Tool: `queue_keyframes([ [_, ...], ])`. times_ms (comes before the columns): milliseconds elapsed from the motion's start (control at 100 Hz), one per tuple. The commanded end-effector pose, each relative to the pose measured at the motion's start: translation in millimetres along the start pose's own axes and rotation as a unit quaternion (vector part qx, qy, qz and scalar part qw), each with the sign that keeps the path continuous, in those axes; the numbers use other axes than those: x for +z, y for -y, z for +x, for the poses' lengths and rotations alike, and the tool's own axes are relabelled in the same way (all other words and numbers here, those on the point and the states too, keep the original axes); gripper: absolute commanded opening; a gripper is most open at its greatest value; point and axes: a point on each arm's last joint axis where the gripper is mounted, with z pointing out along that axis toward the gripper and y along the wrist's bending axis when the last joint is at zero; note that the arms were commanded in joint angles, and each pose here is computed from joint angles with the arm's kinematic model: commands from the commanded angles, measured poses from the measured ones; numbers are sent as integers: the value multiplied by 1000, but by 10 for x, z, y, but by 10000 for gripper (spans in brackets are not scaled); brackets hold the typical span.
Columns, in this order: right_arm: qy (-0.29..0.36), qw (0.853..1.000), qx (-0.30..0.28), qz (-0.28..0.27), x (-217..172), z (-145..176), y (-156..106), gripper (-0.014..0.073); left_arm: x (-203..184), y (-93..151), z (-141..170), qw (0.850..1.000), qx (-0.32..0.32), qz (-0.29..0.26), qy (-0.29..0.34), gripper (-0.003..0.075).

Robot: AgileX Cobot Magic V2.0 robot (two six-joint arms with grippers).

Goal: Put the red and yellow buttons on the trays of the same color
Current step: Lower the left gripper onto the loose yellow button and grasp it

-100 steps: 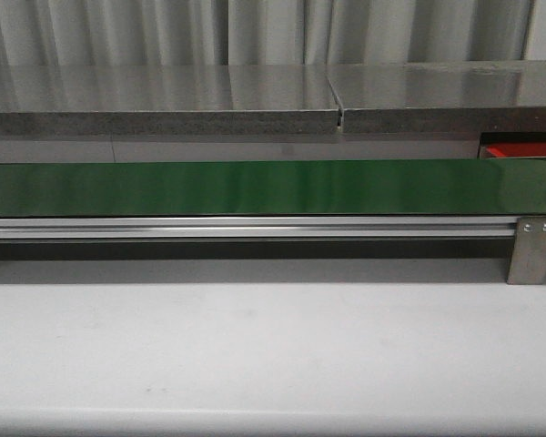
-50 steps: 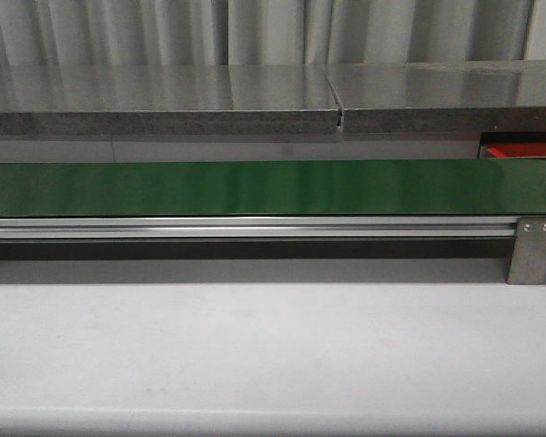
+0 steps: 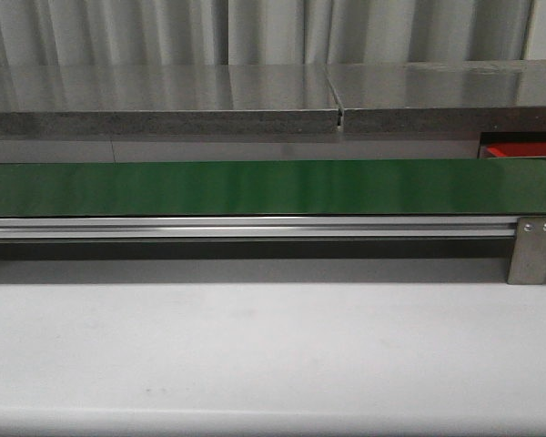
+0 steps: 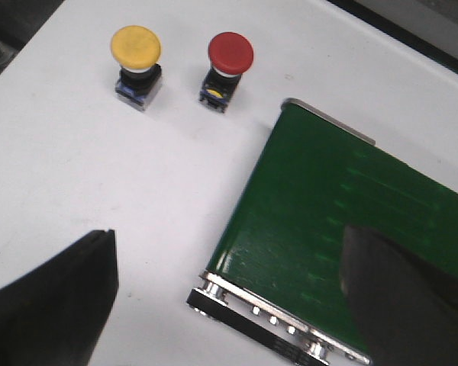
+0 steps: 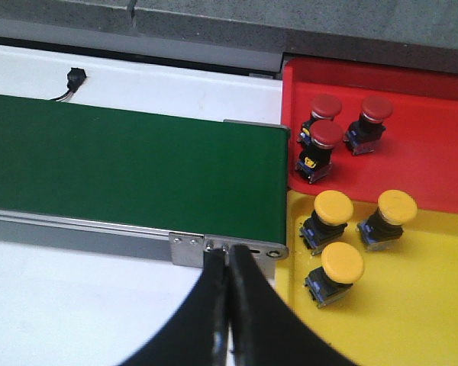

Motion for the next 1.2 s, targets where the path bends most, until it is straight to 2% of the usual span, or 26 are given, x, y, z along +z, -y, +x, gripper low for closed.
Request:
queue_keyframes([
  [0, 48, 999, -9, 11, -47, -126, 15, -108, -124, -18, -230, 999, -26, 6, 44, 580],
  [330, 48, 999, -9, 11, -47, -126, 15, -108, 363, -228, -633, 997, -82, -2, 5, 564],
  [610, 48, 999, -9, 11, -47, -126, 15, -108, 892, -349, -834, 993, -120, -5, -18, 564],
  [860, 48, 999, -9, 11, -47, -126, 15, -108, 1296, -454, -892, 989, -148, -7, -23, 564],
  [1190, 48, 999, -9, 11, -47, -126, 15, -108, 1591, -527, -931, 986, -167, -1, -6, 564],
])
